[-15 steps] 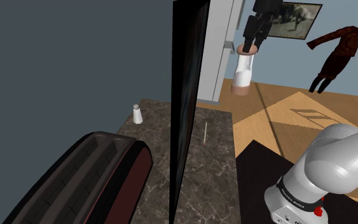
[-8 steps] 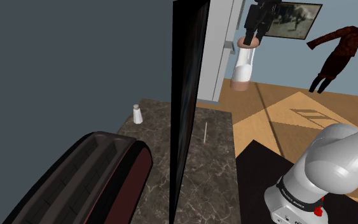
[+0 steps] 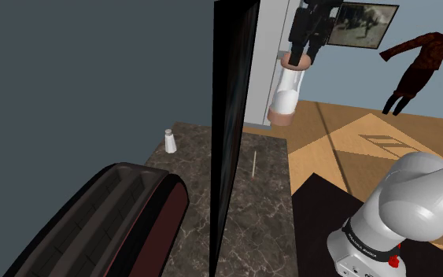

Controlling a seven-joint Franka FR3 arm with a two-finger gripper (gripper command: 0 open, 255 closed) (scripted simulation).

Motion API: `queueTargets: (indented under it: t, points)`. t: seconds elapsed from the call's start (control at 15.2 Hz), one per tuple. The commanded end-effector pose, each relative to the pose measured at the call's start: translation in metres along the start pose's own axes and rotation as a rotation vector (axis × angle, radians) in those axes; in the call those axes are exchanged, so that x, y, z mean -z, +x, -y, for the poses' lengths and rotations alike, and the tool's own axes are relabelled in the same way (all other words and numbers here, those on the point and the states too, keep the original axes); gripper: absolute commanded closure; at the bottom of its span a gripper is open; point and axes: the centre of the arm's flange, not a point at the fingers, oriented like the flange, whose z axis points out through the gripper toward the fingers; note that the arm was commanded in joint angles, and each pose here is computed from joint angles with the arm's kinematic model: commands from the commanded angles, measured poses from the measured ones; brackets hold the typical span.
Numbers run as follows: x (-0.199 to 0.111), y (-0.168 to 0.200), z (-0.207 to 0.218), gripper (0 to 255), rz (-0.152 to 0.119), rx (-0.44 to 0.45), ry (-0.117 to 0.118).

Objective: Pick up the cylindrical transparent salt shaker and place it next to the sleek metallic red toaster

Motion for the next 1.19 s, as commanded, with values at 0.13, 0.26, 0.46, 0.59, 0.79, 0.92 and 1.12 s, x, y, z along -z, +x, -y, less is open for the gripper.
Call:
queueTargets:
  t: [0.13, 0.26, 0.46, 0.59, 0.79, 0.92, 1.12]
  points:
    - [-0.007, -0.014, 0.049, 255, 0.000, -0.002, 0.000]
    - [-0.011, -0.021, 0.074, 255, 0.000, -0.002, 0.000]
    - [-0.017, -0.030, 0.112, 255, 0.000, -0.002, 0.000]
    - [-0.021, -0.037, 0.137, 255, 0.000, -0.002, 0.000]
    - [-0.027, -0.046, 0.175, 255, 0.000, -0.002, 0.000]
    - [-0.031, -0.053, 0.200, 255, 0.000, -0.002, 0.000]
    - [-0.037, -0.062, 0.238, 255, 0.000, -0.002, 0.000]
